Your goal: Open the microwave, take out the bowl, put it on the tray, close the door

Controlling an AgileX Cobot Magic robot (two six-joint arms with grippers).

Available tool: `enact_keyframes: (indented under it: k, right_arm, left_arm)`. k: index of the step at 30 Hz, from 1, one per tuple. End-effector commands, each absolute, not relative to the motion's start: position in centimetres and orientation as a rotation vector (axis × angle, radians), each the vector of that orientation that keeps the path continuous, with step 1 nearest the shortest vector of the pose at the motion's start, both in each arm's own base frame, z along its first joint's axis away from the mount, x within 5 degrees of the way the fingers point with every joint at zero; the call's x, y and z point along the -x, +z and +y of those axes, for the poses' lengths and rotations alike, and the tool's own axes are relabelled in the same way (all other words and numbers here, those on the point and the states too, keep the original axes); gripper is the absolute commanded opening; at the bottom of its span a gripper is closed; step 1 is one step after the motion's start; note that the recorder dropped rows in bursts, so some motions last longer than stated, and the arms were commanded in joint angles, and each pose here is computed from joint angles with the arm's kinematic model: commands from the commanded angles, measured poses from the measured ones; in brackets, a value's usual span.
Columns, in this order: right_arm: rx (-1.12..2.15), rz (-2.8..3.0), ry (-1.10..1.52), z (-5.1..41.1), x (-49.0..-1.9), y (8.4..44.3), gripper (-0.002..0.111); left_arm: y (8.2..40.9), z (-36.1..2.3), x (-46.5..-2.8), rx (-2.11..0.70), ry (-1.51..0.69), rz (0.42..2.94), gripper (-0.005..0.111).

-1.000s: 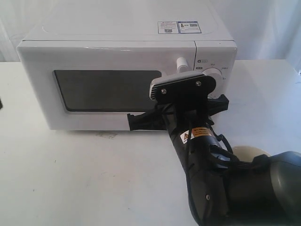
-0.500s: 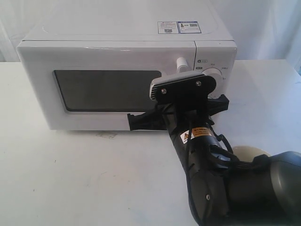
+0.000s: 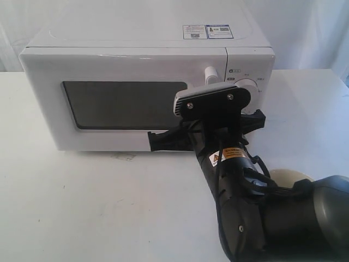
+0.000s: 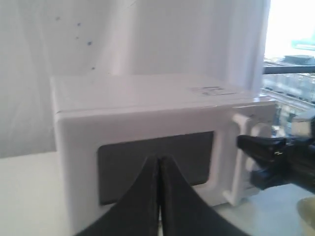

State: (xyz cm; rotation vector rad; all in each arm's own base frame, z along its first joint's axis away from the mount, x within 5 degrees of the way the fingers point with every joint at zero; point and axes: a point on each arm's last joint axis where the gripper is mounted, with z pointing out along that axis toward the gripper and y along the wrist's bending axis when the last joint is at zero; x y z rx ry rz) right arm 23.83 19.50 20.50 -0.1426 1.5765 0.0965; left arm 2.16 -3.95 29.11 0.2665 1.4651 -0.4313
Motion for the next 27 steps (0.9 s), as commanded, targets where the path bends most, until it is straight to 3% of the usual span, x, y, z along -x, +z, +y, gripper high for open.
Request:
enact_keyframes:
  k: [1,11,27]
  right_arm:
    - [0.138,1.574,0.099,19.4,-23.7,20.6,0.0]
    - [0.138,1.574,0.099,19.4,-23.7,20.6,0.0]
    - [0.138,1.574,0.099,19.4,-23.7,20.6,0.0]
  left_arm:
    - [25.0,-2.4,-4.2,-0.052,-0.359,1.562,0.0]
    - [19.3,-0.1,-5.7,0.134,-0.126,1.652,0.0]
    - [16.7,0.3,-5.2,0.065,0.005,1.921,0.0]
